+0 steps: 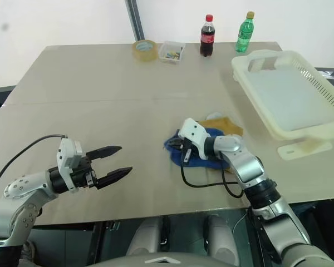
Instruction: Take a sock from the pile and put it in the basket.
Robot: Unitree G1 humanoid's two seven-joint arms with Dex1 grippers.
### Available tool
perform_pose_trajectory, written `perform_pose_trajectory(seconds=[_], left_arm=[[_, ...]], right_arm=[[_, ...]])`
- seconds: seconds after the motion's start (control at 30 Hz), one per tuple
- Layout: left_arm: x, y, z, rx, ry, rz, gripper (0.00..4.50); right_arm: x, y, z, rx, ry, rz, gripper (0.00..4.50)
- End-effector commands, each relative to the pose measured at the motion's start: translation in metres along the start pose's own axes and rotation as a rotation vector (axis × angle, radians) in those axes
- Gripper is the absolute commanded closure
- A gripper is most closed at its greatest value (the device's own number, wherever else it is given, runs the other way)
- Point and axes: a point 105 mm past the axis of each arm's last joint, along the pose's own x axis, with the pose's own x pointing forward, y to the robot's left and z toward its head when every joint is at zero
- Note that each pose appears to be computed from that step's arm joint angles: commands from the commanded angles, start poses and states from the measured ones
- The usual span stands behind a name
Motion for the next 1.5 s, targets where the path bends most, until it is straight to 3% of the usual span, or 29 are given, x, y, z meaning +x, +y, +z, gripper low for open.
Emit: perform_pose_trajectory(seconds=[0.03,0.23,0.53,0.6,0.63,0.77,0.97,1.17,1.3,1.33,1.4,1.5], left_arm=[[0.0,-0.003,0.016,0.047,-0.045,-0.006,0.0],[-0.011,0.007,0.018,0.02,-0.069,0.086,0.0],[-0.082,0.036,-0.004,-0.02,0.052,0.341,0.0],[-0.091,0.036,-0.007,-0.036,0.073,0.358,0.0],[-0.093,0.037,-0.01,-0.043,0.094,0.376,0.0],[-0.083,0.045,-0.016,-0.077,0.089,0.416,0.0],[-0.027,0.055,-0.018,-0.089,0.045,0.367,0.0],[0.014,0.081,-0.031,-0.088,0.112,0.388,0.0],[0.03,0.085,-0.037,-0.082,0.142,0.337,0.91],[0.034,0.083,-0.036,-0.083,0.137,0.315,1.44],[0.037,0.082,-0.035,-0.086,0.131,0.293,2.07],[0.035,0.082,-0.034,-0.106,0.116,0.293,3.51]], right_arm=[[0.01,-0.002,0.023,-0.016,-0.065,0.017,4.47],[0.065,0.008,0.033,-0.025,-0.096,0.093,4.47],[0.154,0.059,0.065,-0.043,-0.185,0.277,4.47],[0.158,0.062,0.064,-0.054,-0.178,0.289,3.89],[0.155,0.057,0.066,-0.066,-0.193,0.275,3.63],[0.134,0.034,0.071,-0.138,-0.244,0.25,1.66],[0.08,-0.004,0.082,-0.192,-0.302,0.148,1.66],[0.029,-0.005,0.071,-0.23,-0.245,0.066,1.66],[0.001,-0.003,0.043,-0.253,-0.127,0.021,1.58],[-0.004,-0.003,0.038,-0.25,-0.11,0.01,1.58],[-0.012,-0.005,0.03,-0.25,-0.076,-0.012,1.58],[-0.019,-0.006,0.025,-0.256,-0.051,-0.036,1.58]])
